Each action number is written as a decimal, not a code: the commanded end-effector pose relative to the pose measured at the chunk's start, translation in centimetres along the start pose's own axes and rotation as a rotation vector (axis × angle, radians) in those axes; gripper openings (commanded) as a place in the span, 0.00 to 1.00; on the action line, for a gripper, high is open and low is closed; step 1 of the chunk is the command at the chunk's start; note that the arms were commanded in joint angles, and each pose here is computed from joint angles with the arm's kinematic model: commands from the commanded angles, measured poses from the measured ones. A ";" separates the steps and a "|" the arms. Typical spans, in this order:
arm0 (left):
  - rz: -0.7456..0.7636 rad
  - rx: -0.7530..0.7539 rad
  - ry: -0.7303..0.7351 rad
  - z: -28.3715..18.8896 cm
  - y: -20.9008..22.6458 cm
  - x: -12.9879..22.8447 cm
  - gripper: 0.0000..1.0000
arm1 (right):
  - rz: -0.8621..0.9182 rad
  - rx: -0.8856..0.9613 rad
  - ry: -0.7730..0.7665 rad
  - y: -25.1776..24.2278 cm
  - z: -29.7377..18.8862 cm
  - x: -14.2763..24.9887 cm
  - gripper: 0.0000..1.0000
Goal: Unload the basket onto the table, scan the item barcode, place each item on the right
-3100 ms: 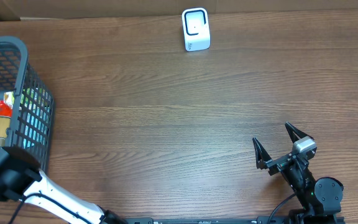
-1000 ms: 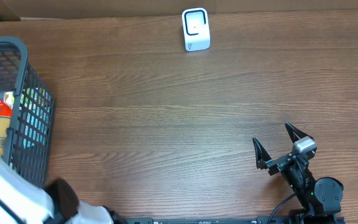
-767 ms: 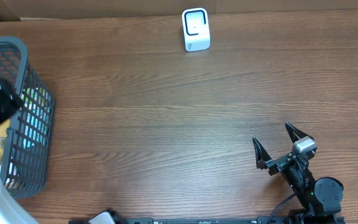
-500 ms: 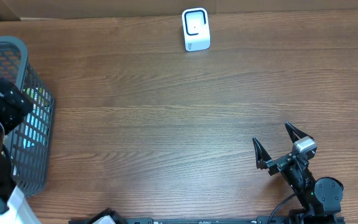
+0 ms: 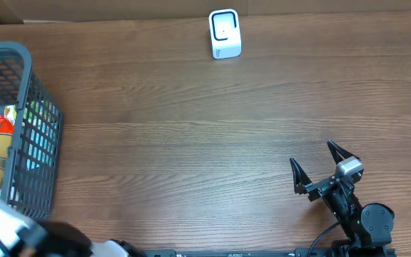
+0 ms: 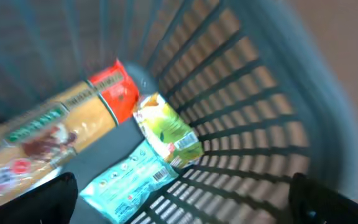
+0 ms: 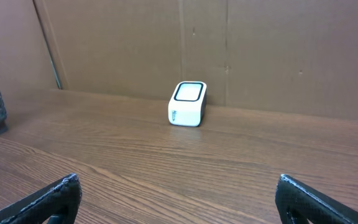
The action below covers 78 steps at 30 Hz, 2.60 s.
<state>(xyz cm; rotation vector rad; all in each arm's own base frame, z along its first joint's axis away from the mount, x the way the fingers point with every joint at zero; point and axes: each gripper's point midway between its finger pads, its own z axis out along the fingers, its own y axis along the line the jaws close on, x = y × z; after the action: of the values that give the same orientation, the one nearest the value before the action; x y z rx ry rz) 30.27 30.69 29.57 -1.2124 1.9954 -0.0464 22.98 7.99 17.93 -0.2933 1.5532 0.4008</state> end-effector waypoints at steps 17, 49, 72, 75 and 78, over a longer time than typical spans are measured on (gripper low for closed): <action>0.138 -0.261 0.160 19.8 1.0 6.5 1.00 | -0.001 -0.003 0.001 0.0 0.0 0.3 1.00; -0.021 -0.421 0.383 27.5 7.2 15.8 0.04 | 0.000 -0.003 0.001 0.0 0.0 0.3 1.00; 0.033 -0.207 -0.278 -2.6 -4.6 -2.9 0.04 | -0.001 -0.003 0.001 0.0 0.0 0.3 1.00; 0.048 -0.107 -0.298 -6.0 -6.8 -2.4 0.04 | -0.001 -0.003 0.001 0.0 0.0 0.3 1.00; 0.101 0.014 -0.279 -8.0 -9.5 -1.1 0.04 | -0.001 -0.003 0.001 0.0 0.0 0.3 1.00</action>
<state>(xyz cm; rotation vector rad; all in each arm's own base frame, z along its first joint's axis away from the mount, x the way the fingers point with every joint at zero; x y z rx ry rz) 31.81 27.34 36.54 -1.2006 1.8043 0.2745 22.97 8.00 17.92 -0.2933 1.5536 0.4015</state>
